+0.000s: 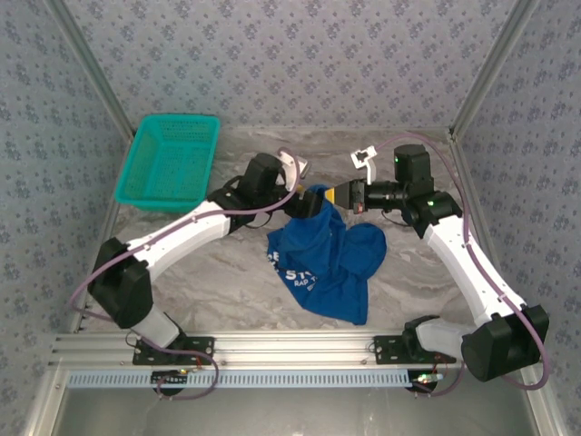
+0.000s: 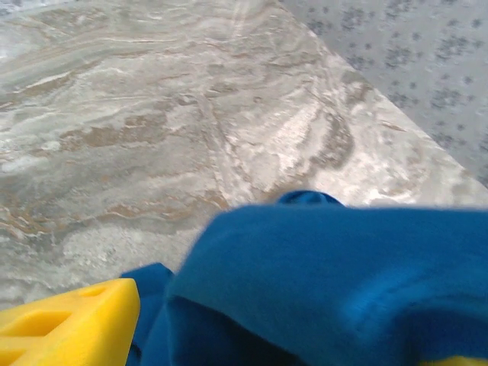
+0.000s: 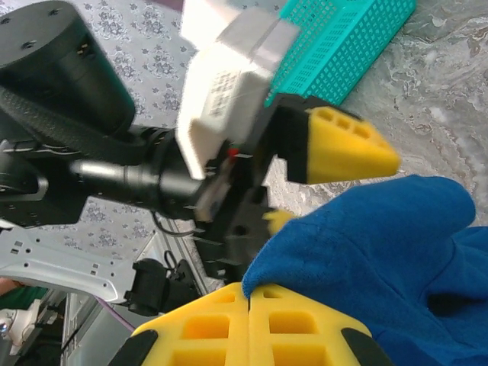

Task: Fold the inside-out t-shirt

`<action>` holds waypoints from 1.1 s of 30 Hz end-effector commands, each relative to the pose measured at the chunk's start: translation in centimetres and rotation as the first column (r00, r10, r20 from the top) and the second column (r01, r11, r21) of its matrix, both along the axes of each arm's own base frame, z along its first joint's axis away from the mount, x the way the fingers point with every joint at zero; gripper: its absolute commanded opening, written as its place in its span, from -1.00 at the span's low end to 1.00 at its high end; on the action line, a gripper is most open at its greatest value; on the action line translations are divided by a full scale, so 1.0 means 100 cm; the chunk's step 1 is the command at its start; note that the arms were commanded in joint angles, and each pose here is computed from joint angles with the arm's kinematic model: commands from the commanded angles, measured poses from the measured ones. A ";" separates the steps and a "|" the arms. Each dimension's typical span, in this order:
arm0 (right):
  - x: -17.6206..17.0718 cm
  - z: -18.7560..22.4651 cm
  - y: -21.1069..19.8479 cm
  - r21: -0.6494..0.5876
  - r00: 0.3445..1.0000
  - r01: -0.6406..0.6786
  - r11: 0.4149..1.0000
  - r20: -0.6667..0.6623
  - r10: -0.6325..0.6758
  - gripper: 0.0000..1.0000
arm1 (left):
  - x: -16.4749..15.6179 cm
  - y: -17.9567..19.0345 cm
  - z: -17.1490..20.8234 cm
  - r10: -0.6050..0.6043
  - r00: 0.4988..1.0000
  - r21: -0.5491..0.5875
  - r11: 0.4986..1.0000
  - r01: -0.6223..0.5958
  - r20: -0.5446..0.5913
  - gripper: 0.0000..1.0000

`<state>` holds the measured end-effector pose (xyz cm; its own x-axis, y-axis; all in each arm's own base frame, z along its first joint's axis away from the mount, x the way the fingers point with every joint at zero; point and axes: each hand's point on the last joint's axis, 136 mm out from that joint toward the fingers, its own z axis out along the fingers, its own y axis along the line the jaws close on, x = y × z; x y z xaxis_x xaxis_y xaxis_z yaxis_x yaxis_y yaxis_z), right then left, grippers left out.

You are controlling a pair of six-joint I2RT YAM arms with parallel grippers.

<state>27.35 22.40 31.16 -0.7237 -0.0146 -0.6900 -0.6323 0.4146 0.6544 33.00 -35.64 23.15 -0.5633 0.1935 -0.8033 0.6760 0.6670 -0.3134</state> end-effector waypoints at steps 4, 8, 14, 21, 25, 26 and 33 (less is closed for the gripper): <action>-0.018 0.001 -0.006 -0.031 0.998 -0.027 0.999 0.047 0.028 -1.00 | 0.064 0.019 -0.003 0.272 0.962 0.007 0.962 -0.272 0.025 0.22; 0.003 -0.014 -0.035 -0.195 0.982 0.184 0.963 0.082 -0.171 -1.00 | 0.074 0.047 -0.013 0.343 0.937 0.049 0.939 -0.340 -0.065 -0.18; 0.018 -0.033 -0.054 -0.357 0.920 0.385 0.851 0.223 -0.323 -1.00 | 0.035 0.041 0.032 0.108 0.960 -0.238 0.956 -0.171 -0.257 -0.51; 0.023 -0.041 -0.049 -0.449 0.888 0.447 0.773 0.327 -0.323 -1.00 | -0.001 0.026 0.057 -0.147 0.934 -0.443 0.896 -0.013 -0.326 -0.36; 0.026 -0.053 -0.053 -0.510 0.881 0.467 0.722 0.335 -0.333 -1.00 | 0.000 0.048 0.050 -0.040 0.950 -0.365 0.928 -0.080 -0.310 -0.30; 0.027 -0.053 -0.054 -0.521 0.879 0.472 0.711 0.341 -0.333 -1.00 | 0.002 0.055 0.045 0.000 0.954 -0.327 0.939 -0.102 -0.299 -0.31; 0.020 -0.043 -0.027 -0.452 0.909 0.393 0.801 0.324 -0.263 -1.00 | -0.007 0.068 0.021 0.123 0.974 -0.095 0.985 -0.143 -0.189 -0.09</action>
